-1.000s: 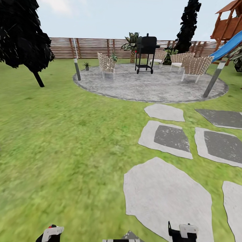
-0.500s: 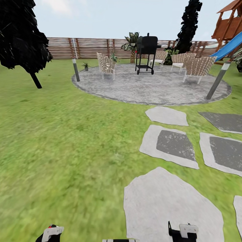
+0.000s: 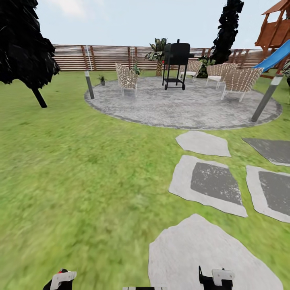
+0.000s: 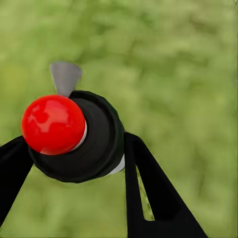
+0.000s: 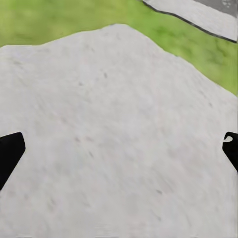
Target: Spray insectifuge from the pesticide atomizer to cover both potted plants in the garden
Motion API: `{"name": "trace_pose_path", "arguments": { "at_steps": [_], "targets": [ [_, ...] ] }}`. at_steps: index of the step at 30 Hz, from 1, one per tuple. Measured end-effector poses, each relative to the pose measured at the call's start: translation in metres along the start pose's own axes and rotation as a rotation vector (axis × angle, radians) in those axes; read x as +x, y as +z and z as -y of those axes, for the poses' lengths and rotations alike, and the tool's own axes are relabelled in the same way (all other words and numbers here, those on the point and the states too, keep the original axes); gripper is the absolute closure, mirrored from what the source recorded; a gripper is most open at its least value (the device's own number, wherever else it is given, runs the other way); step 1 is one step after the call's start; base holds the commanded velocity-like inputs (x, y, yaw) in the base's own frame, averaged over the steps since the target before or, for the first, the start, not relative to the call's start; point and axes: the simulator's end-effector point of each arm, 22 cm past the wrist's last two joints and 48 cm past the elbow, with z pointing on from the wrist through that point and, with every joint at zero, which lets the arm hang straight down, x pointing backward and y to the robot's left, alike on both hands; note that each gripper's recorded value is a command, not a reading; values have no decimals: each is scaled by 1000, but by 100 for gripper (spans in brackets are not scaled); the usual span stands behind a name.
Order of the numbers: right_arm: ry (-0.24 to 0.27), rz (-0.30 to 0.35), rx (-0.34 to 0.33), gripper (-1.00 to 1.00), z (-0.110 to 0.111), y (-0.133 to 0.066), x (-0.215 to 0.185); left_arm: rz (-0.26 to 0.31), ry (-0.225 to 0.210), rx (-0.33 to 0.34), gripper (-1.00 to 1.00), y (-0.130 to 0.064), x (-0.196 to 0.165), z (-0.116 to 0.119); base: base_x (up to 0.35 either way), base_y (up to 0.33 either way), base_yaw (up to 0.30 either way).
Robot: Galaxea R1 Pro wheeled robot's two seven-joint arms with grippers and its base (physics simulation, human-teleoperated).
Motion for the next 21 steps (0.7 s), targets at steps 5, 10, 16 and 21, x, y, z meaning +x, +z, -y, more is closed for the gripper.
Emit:
{"name": "trace_pose_path", "arguments": {
  "at_steps": [5,10,16,21],
  "targets": [
    [0,-1,0,-100,0,0,0,2,0,1,100,0,0,1,337,0,0],
    [0,-1,0,-100,0,0,0,1,-2,6,100,0,0,5,336,0,0],
    [0,-1,0,-100,0,0,0,1,-3,7,100,0,1,5,336,0,0],
    [0,-1,0,-100,0,0,0,1,-3,7,100,0,1,5,337,0,0]
  ]
}}
